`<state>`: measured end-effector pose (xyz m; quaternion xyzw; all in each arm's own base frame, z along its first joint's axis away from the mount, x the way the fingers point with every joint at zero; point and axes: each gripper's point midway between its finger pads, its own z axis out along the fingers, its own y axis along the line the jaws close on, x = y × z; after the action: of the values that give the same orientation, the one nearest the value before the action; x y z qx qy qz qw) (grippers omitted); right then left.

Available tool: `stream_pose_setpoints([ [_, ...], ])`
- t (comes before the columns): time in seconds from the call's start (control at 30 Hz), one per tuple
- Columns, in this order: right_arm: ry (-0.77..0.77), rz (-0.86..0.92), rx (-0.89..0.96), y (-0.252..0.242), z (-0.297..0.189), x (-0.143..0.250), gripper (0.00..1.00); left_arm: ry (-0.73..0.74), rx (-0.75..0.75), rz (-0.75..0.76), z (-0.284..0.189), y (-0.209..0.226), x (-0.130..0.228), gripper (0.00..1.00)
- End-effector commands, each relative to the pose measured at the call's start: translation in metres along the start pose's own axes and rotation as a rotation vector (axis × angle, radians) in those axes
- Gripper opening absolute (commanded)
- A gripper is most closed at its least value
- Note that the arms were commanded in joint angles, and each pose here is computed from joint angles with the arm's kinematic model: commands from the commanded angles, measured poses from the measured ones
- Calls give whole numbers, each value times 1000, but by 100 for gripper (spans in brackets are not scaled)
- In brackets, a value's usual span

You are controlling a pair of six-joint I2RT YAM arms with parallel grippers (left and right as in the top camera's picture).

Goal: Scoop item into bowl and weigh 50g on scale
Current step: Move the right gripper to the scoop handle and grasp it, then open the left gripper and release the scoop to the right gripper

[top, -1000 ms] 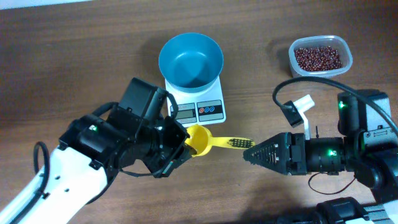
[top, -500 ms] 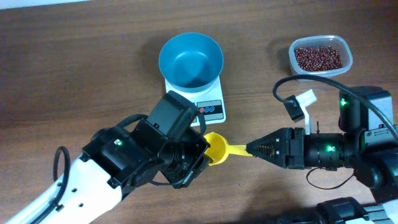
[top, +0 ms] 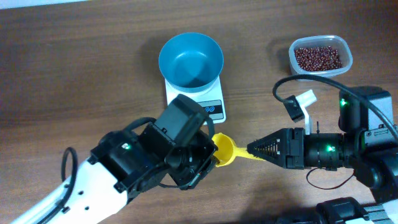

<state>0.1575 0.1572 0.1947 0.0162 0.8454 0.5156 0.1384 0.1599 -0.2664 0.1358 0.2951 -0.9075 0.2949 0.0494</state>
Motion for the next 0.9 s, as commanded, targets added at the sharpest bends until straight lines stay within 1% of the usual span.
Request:
stream_pose_setpoints([
  [0.0, 5, -5, 4, -1, 0, 3, 26, 17, -53, -20, 16, 4, 0, 0],
  [0.03, 9, -7, 6, -2, 0, 4, 24, 36, -57, -21, 21, 3, 2, 0],
  [0.1, 14, -16, 8, -3, 0, 6, 24, 66, -52, -21, 29, -1, 4, 0],
  [0.13, 14, -16, 9, -3, 0, 6, 25, 66, -42, -18, 29, -3, 4, 0],
  [0.17, 14, -19, 10, -3, 0, 5, 31, 67, -36, -16, 29, -5, 4, 0],
  [0.2, 12, -43, 13, -4, 0, 5, 32, 65, -33, -15, 29, -6, 4, 0],
  [0.27, 13, -38, 20, -5, 0, 5, 32, 53, -33, -14, 29, -6, 2, 0],
  [0.4, 18, -28, 23, -6, 0, 7, 23, 46, -33, -14, 29, -5, 1, 0],
  [0.67, 26, -15, 39, -10, 0, 10, 16, 47, -33, -13, 29, -5, 1, 0],
  [0.77, 25, -30, 42, -10, 0, 10, 11, 47, -33, -14, 29, -5, 1, 0],
  [0.87, 25, -30, 42, -10, 0, 10, 8, 47, -33, -14, 29, -5, 1, 0],
])
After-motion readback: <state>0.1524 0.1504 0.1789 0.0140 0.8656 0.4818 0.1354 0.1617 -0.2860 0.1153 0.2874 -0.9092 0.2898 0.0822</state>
